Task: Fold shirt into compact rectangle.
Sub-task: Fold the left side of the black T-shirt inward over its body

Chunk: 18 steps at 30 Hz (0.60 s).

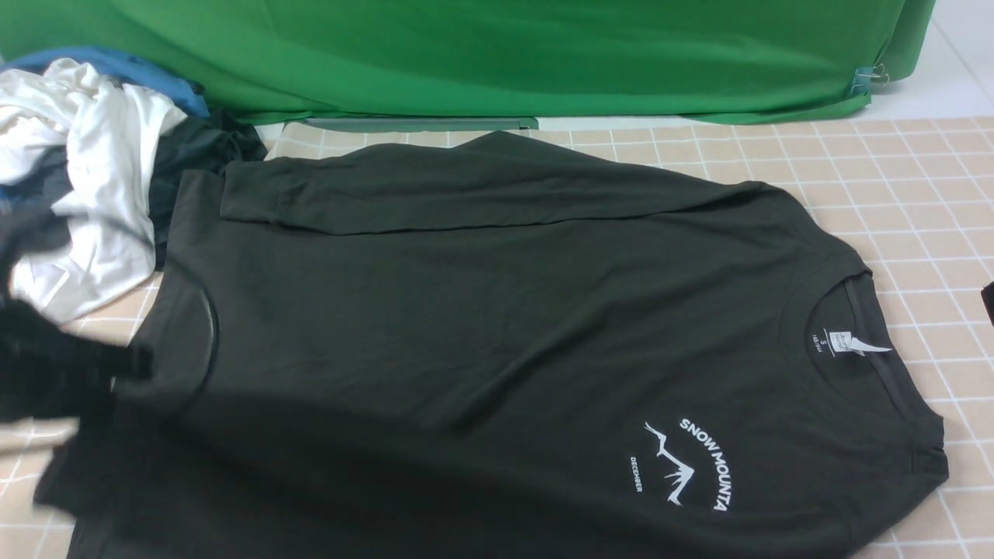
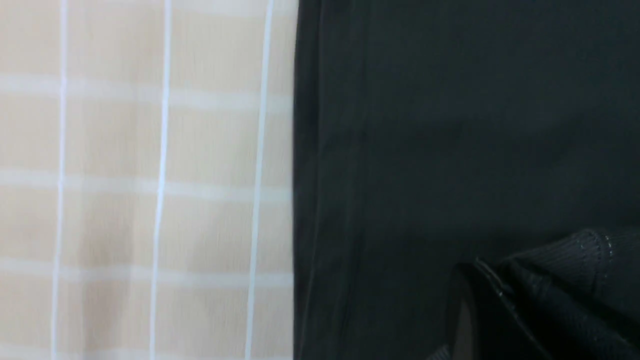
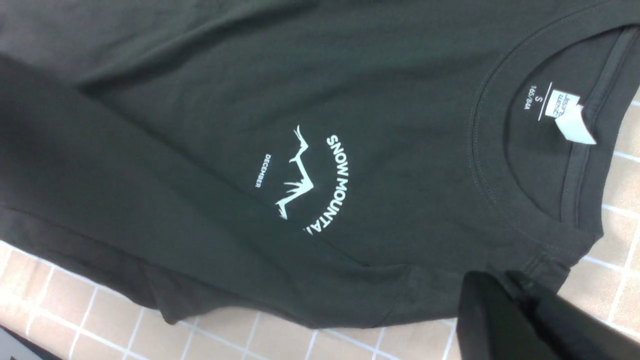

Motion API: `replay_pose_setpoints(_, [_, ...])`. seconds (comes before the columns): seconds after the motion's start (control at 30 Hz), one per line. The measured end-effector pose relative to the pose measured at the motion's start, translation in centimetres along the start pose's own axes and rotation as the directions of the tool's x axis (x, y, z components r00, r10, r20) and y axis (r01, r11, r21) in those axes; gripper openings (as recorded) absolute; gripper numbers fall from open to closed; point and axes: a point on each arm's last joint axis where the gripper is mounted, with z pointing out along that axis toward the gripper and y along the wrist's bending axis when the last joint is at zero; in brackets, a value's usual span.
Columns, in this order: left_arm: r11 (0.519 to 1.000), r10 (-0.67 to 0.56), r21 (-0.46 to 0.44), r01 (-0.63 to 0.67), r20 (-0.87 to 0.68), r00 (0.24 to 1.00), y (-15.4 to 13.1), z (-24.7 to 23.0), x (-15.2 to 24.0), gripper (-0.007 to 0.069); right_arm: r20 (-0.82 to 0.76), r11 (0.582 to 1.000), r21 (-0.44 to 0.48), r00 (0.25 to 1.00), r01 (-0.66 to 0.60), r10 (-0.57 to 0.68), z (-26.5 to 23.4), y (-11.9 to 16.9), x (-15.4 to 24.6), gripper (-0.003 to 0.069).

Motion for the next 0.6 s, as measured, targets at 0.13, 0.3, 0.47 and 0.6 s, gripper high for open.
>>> replay_pose_setpoints(0.13, [1.000,0.007,0.006,-0.007,0.082,0.997,0.0,0.0,-3.3,0.0034,0.026,1.000,-0.006,1.000,-0.006,0.006,0.0,0.1,-0.2,0.0041])
replay_pose_setpoints(0.3, [1.000,0.014,-0.007,-0.014,0.075,0.997,0.3,2.6,-6.1,0.0034,0.029,1.000,-0.007,1.000,-0.006,0.007,0.0,0.1,-0.3,0.0042])
replay_pose_setpoints(0.47, [1.000,0.020,-0.017,-0.019,0.049,0.999,0.6,5.7,-7.5,0.0036,0.032,1.000,-0.006,0.999,-0.007,0.007,0.0,0.1,-0.3,0.0042])
replay_pose_setpoints(0.6, [0.999,0.038,-0.032,-0.038,0.002,0.999,0.8,7.6,-7.5,0.0062,0.033,1.000,-0.006,0.999,-0.007,0.007,0.0,0.1,-0.3,0.0042])
